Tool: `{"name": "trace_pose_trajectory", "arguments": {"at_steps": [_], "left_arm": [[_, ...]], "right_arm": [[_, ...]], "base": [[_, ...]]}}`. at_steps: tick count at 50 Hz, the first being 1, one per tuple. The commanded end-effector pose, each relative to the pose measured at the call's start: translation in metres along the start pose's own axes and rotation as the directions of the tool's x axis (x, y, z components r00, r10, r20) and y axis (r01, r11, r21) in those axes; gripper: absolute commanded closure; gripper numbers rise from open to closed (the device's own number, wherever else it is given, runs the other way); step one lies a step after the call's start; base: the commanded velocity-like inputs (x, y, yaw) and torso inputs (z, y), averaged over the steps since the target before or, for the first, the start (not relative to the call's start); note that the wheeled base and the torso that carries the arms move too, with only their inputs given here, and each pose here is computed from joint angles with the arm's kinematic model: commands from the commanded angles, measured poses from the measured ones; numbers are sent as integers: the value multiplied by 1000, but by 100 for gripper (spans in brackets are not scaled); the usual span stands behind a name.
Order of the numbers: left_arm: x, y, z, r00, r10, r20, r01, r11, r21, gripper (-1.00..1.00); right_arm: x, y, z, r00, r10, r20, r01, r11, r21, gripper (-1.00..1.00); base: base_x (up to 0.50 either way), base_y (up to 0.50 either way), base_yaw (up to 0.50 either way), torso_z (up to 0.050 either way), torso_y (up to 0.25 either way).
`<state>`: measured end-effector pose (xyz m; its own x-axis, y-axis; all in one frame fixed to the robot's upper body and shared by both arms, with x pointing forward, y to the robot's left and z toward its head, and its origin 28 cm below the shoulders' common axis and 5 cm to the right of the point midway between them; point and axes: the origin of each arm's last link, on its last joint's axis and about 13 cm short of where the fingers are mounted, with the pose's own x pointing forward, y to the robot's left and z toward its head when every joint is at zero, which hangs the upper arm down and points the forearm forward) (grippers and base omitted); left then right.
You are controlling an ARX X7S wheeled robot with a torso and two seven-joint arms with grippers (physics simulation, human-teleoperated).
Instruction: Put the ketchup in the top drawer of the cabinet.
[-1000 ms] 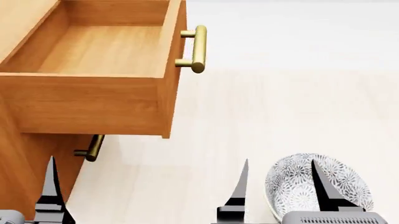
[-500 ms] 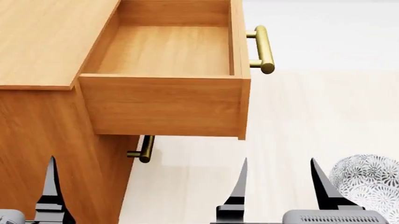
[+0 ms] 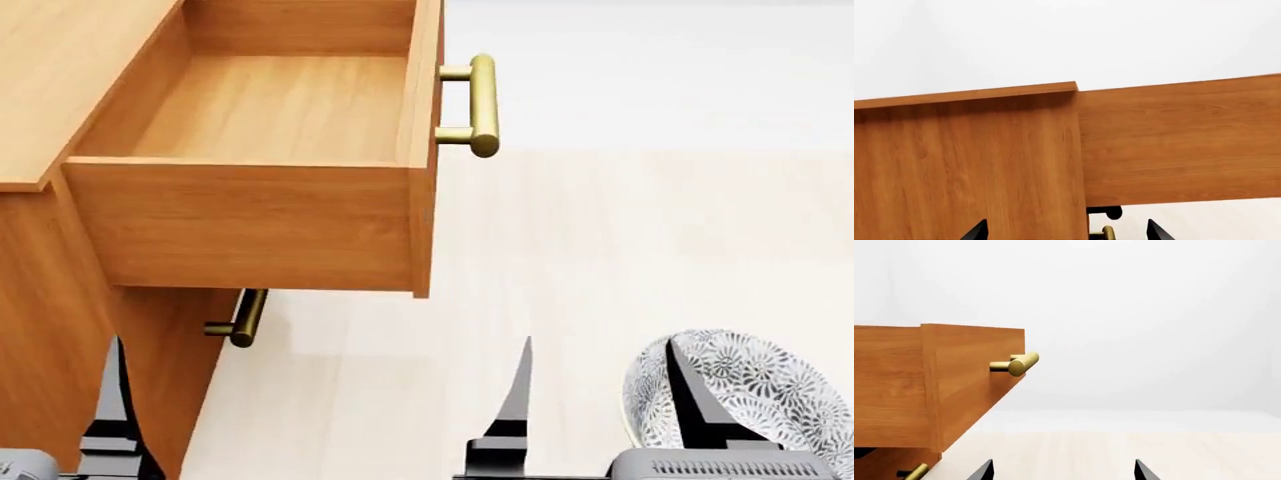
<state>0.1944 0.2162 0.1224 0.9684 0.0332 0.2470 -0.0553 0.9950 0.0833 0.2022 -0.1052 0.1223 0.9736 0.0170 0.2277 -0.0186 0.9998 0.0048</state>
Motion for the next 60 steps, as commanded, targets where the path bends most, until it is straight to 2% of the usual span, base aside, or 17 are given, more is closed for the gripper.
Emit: {"name": "trace_pose_trajectory", "arguments": {"at_steps": [1, 6, 12, 18, 19, 21, 22, 23, 24, 39, 51, 55, 56, 58, 60], "left_arm": [[0, 0, -1, 1000, 1, -2, 0, 1000, 2, -100], [0, 0, -1, 1000, -1, -3, 1, 1000, 1, -100], [0, 0, -2, 1000, -2, -3, 2, 1000, 2, -100], [-1, 1, -2, 1000, 2, -1, -2, 1000, 5, -100], [-1, 0, -2, 1000, 5, -2, -5, 1000, 10, -100], [-1, 0, -2, 1000, 6, -2, -6, 1000, 10, -100], [-4, -4, -3, 1000, 11, -6, -11, 1000, 28, -100], [-4, -4, -3, 1000, 11, -7, -11, 1000, 29, -100], [-4, -4, -3, 1000, 10, -8, -10, 1000, 28, -100], [-3, -5, -5, 1000, 11, -11, -11, 999, 30, -100], [-3, -5, -6, 1000, 9, -15, -8, 1000, 29, -100], [-3, -5, -7, 1000, 8, -19, -8, 1000, 27, -100], [-3, -5, -7, 1000, 8, -20, -8, 1000, 26, -100], [-3, -5, -8, 1000, 9, -20, -9, 1000, 27, -100], [-3, -5, -8, 1000, 11, -21, -11, 1000, 28, -100]], "right_arm": [[0, 0, 0, 1000, 0, 2, 0, 1000, -2, -100], [0, 0, 2, 1000, 9, 15, -9, 1000, 8, -100], [-2, -3, 5, 999, 6, 44, -5, 1000, -23, -100], [-6, -25, 3, 998, -44, 54, 51, 991, -121, -100], [-8, -46, 8, 994, -101, 47, 108, 982, -156, -100], [-9, -53, 9, 992, -118, 45, 124, 981, -149, -100], [-10, -105, 5, 995, -98, -1, 97, 983, -158, -100], [-16, -147, -4, 957, -289, -36, 278, 943, -182, -100], [-19, -158, 2, 943, -334, -5, 327, 927, -184, -100], [-19, -165, 3, 930, -368, -15, 359, 916, -179, -100], [-28, -174, 4, 903, -430, -20, 421, 893, -159, -100], [-34, -175, 3, 907, -420, -27, 411, 898, -157, -100], [-39, -176, 4, 917, -398, -26, 391, 910, -136, -100], [-45, -178, 4, 917, -397, -25, 389, 908, -157, -100], [-54, -179, 5, 929, -368, -28, 360, 921, -147, -100]], "base": [[0, 0, 0, 0, 0], [0, 0, 0, 0, 0], [0, 0, 0, 0, 0], [0, 0, 0, 0, 0], [0, 0, 0, 0, 0], [0, 0, 0, 0, 0], [0, 0, 0, 0, 0], [0, 0, 0, 0, 0], [0, 0, 0, 0, 0], [0, 0, 0, 0, 0], [0, 0, 0, 0, 0], [0, 0, 0, 0, 0], [0, 0, 0, 0, 0], [0, 0, 0, 0, 0], [0, 0, 0, 0, 0]]}}
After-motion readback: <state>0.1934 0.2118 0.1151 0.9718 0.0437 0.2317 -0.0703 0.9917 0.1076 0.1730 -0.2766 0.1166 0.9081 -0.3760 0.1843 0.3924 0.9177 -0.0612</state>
